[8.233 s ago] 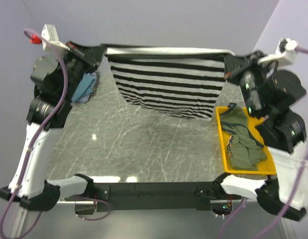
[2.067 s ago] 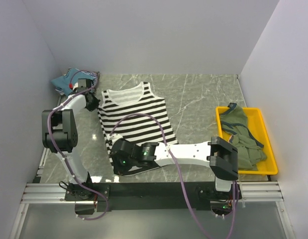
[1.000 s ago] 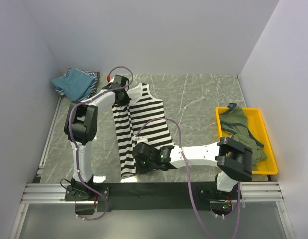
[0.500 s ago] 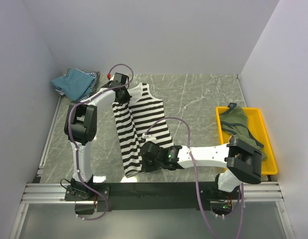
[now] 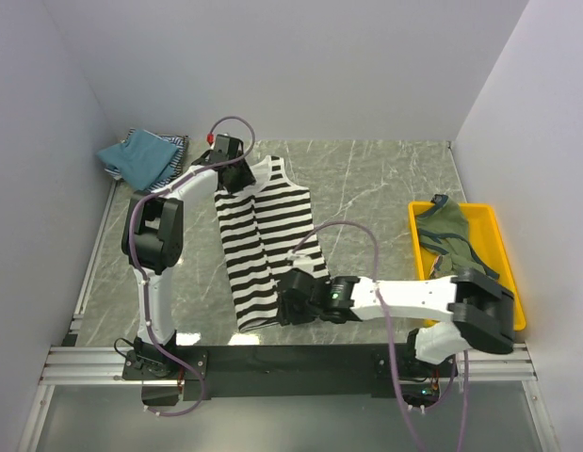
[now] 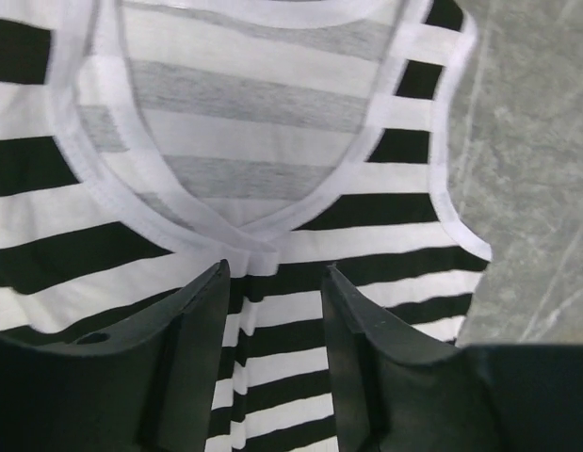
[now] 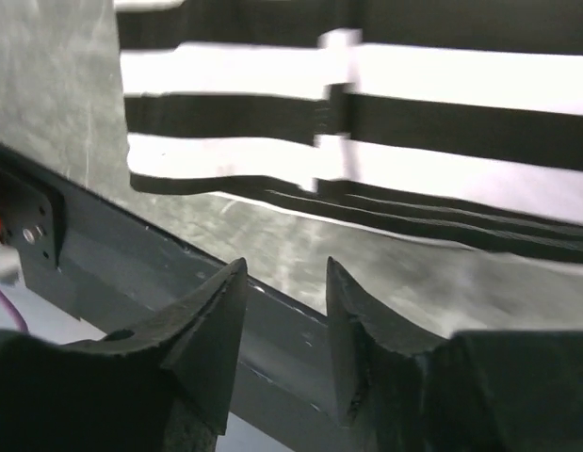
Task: Fold and stack the tank tops
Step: Fold the tank top
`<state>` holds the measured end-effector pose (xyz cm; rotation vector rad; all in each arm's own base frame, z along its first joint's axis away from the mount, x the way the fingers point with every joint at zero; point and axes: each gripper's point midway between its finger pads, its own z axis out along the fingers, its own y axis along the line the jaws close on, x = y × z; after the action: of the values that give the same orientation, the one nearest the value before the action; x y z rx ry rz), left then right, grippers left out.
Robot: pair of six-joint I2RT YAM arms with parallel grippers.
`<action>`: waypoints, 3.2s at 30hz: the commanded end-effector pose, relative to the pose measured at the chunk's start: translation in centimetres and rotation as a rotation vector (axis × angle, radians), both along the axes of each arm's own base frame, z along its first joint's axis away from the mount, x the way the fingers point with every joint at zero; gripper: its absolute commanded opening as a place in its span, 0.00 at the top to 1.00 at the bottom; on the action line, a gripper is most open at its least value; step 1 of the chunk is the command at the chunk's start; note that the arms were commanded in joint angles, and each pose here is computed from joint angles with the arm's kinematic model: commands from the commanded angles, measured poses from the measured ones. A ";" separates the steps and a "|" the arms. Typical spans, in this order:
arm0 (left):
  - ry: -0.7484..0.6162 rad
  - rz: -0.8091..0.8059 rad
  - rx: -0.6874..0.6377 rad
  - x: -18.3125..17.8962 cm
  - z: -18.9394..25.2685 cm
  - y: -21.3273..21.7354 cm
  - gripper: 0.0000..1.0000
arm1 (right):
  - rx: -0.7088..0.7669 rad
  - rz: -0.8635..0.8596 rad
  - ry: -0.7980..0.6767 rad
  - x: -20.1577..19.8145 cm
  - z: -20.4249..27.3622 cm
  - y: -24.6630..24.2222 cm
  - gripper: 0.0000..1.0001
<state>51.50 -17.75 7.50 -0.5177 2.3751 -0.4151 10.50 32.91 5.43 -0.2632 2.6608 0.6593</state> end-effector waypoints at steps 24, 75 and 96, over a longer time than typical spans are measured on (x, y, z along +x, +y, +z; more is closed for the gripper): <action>-0.404 -0.251 0.155 4.9 4.3 -16.4 0.52 | -0.045 -0.707 -0.003 6.8 -2.7 -17.7 0.53; -0.385 -0.361 0.590 1.9 -1.6 -19.4 0.69 | -0.002 -0.675 0.025 6.0 -3.9 -16.9 0.57; -0.452 -0.313 0.567 1.9 1.5 -19.0 1.00 | -0.020 -0.608 0.007 5.3 -3.5 -15.3 0.53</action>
<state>52.94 -36.12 3.36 0.2502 2.0881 0.0814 15.42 17.49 1.74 0.5146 2.5655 0.4578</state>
